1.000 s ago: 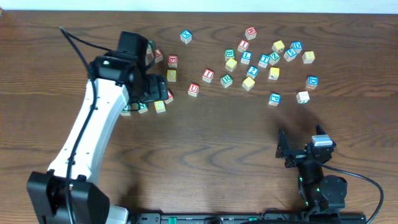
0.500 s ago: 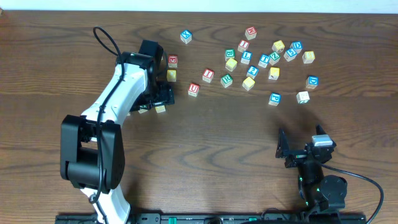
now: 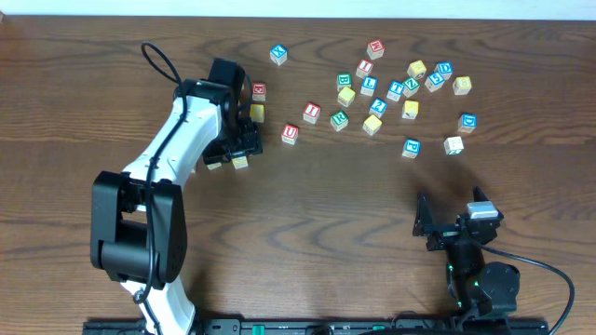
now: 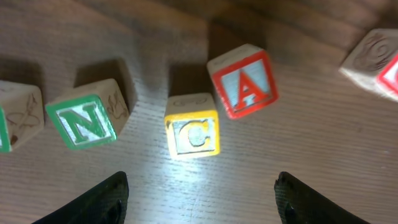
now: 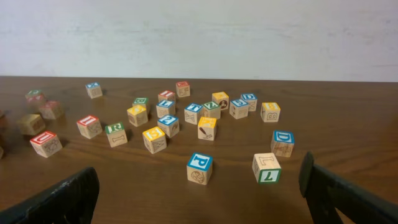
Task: Spell out CORL
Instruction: 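Move the left gripper over the yellow C block, then lower the left gripper and grasp the yellow C block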
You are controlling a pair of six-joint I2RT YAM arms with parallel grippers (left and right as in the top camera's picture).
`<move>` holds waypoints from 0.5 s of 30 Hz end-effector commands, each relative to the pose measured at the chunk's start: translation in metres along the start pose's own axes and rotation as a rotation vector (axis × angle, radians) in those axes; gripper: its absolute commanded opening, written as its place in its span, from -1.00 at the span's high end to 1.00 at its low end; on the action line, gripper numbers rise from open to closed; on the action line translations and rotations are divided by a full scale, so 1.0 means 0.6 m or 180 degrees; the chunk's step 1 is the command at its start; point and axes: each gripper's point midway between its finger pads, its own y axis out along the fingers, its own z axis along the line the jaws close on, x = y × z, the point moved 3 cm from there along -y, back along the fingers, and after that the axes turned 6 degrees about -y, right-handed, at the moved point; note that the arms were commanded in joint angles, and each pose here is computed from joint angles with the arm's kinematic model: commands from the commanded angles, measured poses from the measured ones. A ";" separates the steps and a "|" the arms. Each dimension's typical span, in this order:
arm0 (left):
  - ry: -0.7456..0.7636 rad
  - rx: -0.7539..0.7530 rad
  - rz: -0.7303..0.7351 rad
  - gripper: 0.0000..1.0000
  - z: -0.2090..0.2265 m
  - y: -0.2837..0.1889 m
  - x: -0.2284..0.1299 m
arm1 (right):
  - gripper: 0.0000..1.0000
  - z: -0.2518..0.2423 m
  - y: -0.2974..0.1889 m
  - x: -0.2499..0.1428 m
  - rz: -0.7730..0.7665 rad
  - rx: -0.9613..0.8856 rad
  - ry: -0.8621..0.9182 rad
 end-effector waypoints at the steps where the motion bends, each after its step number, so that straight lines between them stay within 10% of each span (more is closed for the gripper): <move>1: -0.0082 0.0038 0.0128 -0.48 0.007 0.017 -0.018 | -0.99 -0.001 0.000 -0.001 0.0001 -0.0006 0.0022; 15: -0.0089 -0.0085 0.0148 -0.30 0.001 0.032 -0.022 | -0.99 -0.001 0.000 -0.001 0.0001 -0.0006 0.0024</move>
